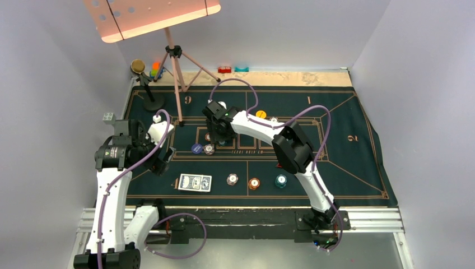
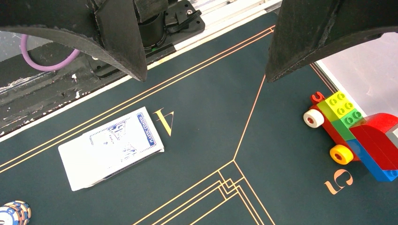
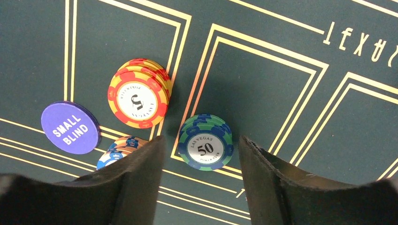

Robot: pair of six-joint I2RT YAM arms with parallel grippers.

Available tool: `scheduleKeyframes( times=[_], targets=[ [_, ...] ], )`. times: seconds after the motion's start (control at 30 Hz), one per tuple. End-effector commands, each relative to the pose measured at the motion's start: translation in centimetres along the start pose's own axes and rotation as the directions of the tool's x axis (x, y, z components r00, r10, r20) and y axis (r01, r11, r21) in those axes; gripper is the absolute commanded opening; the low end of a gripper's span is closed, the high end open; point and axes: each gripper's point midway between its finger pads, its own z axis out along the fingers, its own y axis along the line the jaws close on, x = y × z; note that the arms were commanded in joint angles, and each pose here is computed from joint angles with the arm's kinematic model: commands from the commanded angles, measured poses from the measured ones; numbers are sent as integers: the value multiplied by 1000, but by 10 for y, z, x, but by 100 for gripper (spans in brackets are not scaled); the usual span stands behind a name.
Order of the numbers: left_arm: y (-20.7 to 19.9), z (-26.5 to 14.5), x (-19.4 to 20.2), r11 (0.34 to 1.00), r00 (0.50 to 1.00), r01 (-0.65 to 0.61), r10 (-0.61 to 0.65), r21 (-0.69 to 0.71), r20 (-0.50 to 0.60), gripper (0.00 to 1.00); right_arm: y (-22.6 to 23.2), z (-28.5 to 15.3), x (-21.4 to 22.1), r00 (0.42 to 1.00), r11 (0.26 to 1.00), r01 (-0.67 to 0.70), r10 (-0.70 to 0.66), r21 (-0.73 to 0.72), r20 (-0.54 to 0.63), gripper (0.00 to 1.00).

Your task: Distribute texas hold em gaming equipment

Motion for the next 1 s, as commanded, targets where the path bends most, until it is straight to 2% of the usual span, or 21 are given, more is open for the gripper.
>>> scheduleKeyframes(
  times=[0.0,0.2,0.33,0.73,0.97],
  targets=[
    [3,1,-6,1000,1000,-19,19,-11,23,100,9,-17,-13,999,999,3,-2,-32,40,65],
    [3,1,-4,1000,1000,-20,20,-13,21,100,-3,-72,-39,991,1000,-4,6,-18,133,67],
    [3,1,-3,1000,999,-24,25,-16,20,100,-24,-116,-34,983,999,-35,36,-7,180,67],
    [6,3,-4,999,999,-21,21,-30,24,100,-135,-151,123,977,968,-212,206,136,59,67],
    [1,4,1,1000,1000,-23,23,-7,8,100,-165,-155,179,955,938,-293,295,188,14,68]
  ],
)
